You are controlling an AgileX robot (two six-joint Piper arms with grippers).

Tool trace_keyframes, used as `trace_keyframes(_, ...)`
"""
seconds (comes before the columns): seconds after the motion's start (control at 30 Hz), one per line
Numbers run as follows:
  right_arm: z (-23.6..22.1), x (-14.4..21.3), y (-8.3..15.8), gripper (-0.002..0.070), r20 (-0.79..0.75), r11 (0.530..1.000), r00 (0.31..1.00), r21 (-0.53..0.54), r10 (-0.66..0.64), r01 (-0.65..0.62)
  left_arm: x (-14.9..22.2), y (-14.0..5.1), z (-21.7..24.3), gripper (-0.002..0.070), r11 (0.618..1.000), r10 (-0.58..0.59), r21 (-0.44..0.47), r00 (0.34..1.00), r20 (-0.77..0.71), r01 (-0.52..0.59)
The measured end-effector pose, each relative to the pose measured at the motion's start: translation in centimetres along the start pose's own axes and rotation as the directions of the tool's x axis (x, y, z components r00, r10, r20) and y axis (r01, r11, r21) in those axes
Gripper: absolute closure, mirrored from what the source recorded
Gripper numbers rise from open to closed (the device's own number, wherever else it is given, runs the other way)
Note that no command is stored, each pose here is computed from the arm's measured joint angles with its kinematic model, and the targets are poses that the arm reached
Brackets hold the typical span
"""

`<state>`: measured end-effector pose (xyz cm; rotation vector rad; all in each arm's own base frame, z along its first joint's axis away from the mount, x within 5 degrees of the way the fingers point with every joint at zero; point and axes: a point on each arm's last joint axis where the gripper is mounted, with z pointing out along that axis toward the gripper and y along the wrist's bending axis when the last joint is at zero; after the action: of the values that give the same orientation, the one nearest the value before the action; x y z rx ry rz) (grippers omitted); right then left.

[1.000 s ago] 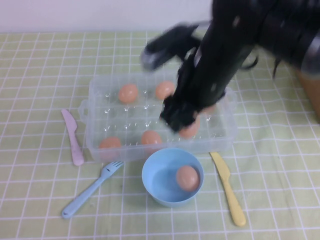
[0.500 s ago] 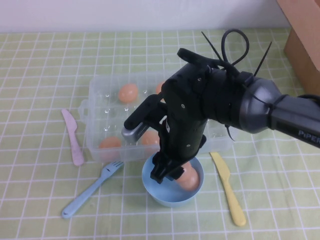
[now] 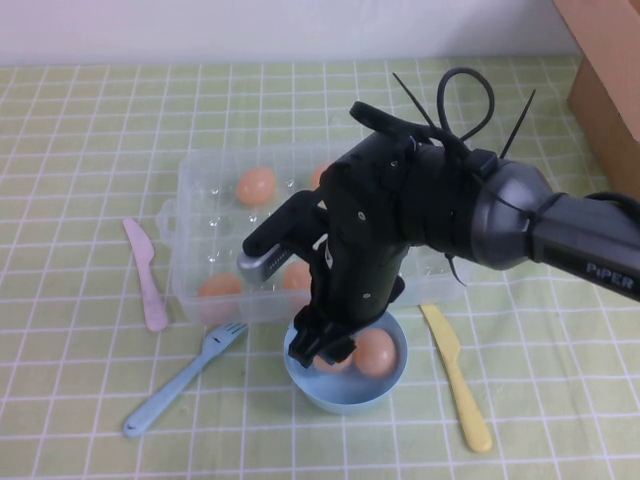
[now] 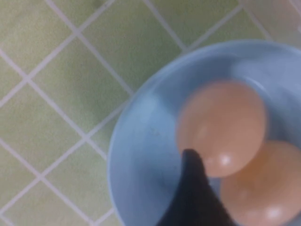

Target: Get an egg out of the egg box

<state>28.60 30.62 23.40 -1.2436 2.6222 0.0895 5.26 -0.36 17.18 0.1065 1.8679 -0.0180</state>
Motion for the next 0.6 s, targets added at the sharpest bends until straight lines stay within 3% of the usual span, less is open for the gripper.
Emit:
trace_keyframes(0.1,-1.1,0.3,0.0,0.0320,-0.003,0.999,0.999,0.002,0.032,-0.032,0.0,0.0,0.0,0.0679,1.000,0.000,0.000,1.000,0.000,0.000)
trace_keyframes(0.3,-7.7,2.4,-0.1,0.0626,0.184,0.995,0.978,-0.007,0.100,-0.100,0.0,0.0,0.0,0.0679,1.000,0.000,0.000,1.000,0.000,0.000)
trace_keyframes(0.43,-12.0,6.0,0.0,0.0679,0.388,0.990,0.912,-0.032,0.136,-0.134,0.0,0.0,0.0,0.0679,1.000,0.000,0.000,1.000,0.000,0.000)
trace_keyframes(0.6,-16.0,13.0,0.4,0.0689,0.658,0.989,0.740,-0.069,0.143,-0.131,0.0,0.0,0.0,0.0679,1.000,0.004,-0.001,1.000,0.000,-0.004)
